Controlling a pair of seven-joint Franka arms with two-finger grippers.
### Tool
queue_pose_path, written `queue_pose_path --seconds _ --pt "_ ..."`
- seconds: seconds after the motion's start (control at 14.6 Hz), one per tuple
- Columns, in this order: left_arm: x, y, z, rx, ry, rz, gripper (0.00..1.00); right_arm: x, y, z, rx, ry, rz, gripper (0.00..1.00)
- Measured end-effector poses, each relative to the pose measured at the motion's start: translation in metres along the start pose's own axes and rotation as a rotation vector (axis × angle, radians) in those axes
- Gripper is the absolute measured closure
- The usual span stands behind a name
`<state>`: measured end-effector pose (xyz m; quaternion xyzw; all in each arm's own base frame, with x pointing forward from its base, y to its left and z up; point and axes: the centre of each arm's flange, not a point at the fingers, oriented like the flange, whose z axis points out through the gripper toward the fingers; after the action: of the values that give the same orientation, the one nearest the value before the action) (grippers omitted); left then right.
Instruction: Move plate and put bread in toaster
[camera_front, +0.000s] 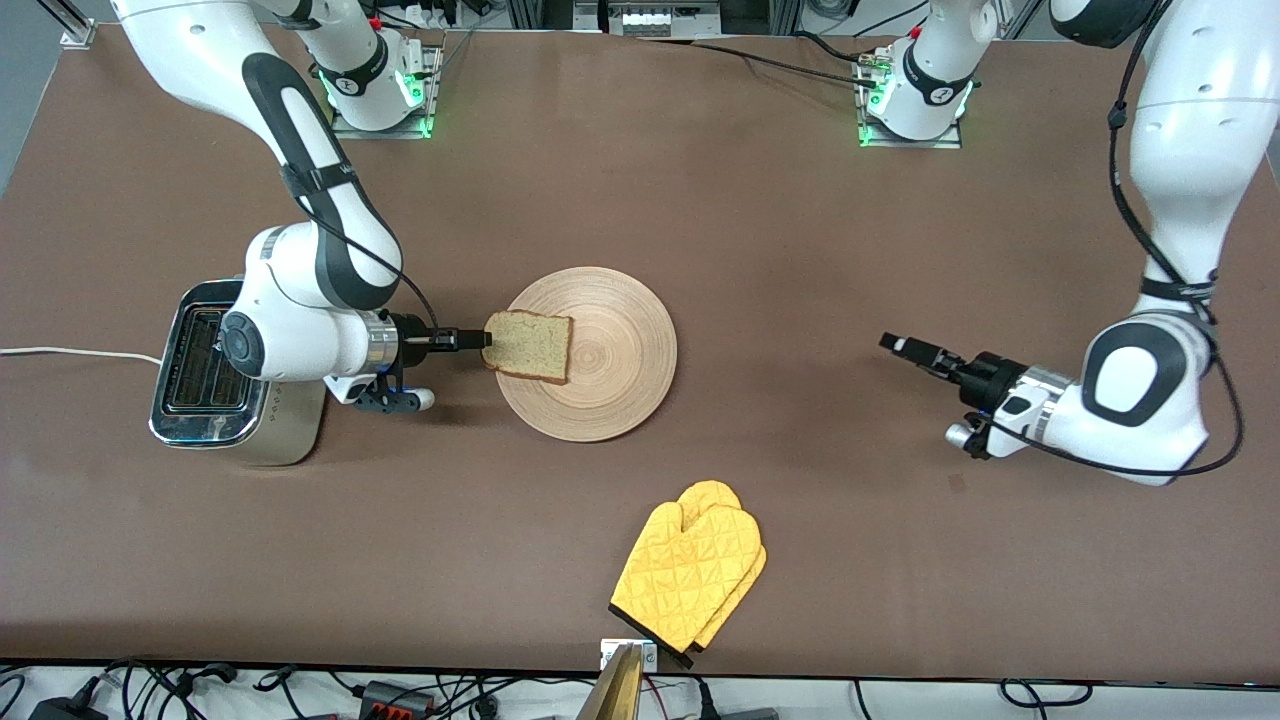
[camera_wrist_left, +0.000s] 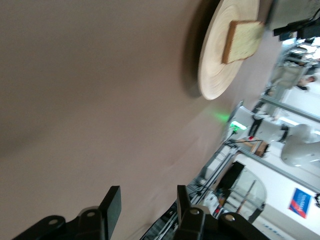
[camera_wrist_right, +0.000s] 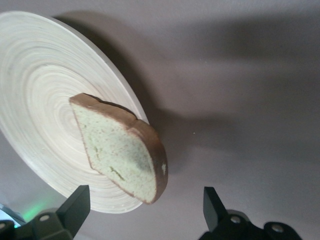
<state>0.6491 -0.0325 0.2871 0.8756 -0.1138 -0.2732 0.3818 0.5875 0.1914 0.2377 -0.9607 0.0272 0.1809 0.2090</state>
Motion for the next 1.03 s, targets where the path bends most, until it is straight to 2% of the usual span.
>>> queue_pose_path --seconds 0.21,0.27,0.48,0.62,0.69,0.82,0.89,1.03 --pt "-0.035 0.041 -0.043 0.206 0.003 -0.022 0.45 0.005 0.003 0.023 0.070 -0.032 0.023 0.00" --pt "-0.049 0.056 -0.057 0.266 0.016 -0.037 0.42 0.006 0.006 0.030 0.089 -0.040 0.021 0.00" --pt "-0.096 0.104 -0.094 0.472 0.038 -0.061 0.37 0.008 0.010 0.041 0.104 -0.054 0.020 0.00" --pt "-0.121 0.129 -0.104 0.531 0.034 -0.073 0.34 0.008 0.010 0.041 0.105 -0.054 0.018 0.04" --pt "-0.129 0.134 -0.109 0.561 0.035 -0.079 0.26 0.009 0.010 0.041 0.105 -0.054 0.017 0.05" --pt "-0.142 0.140 -0.118 0.629 0.035 -0.084 0.08 0.009 0.010 0.041 0.106 -0.054 0.017 0.18" --pt "-0.148 0.143 -0.122 0.660 0.039 -0.087 0.01 0.009 0.010 0.041 0.106 -0.053 0.017 0.18" --pt "-0.159 0.152 -0.130 0.700 0.053 -0.092 0.00 0.009 0.010 0.041 0.107 -0.053 0.017 0.22"
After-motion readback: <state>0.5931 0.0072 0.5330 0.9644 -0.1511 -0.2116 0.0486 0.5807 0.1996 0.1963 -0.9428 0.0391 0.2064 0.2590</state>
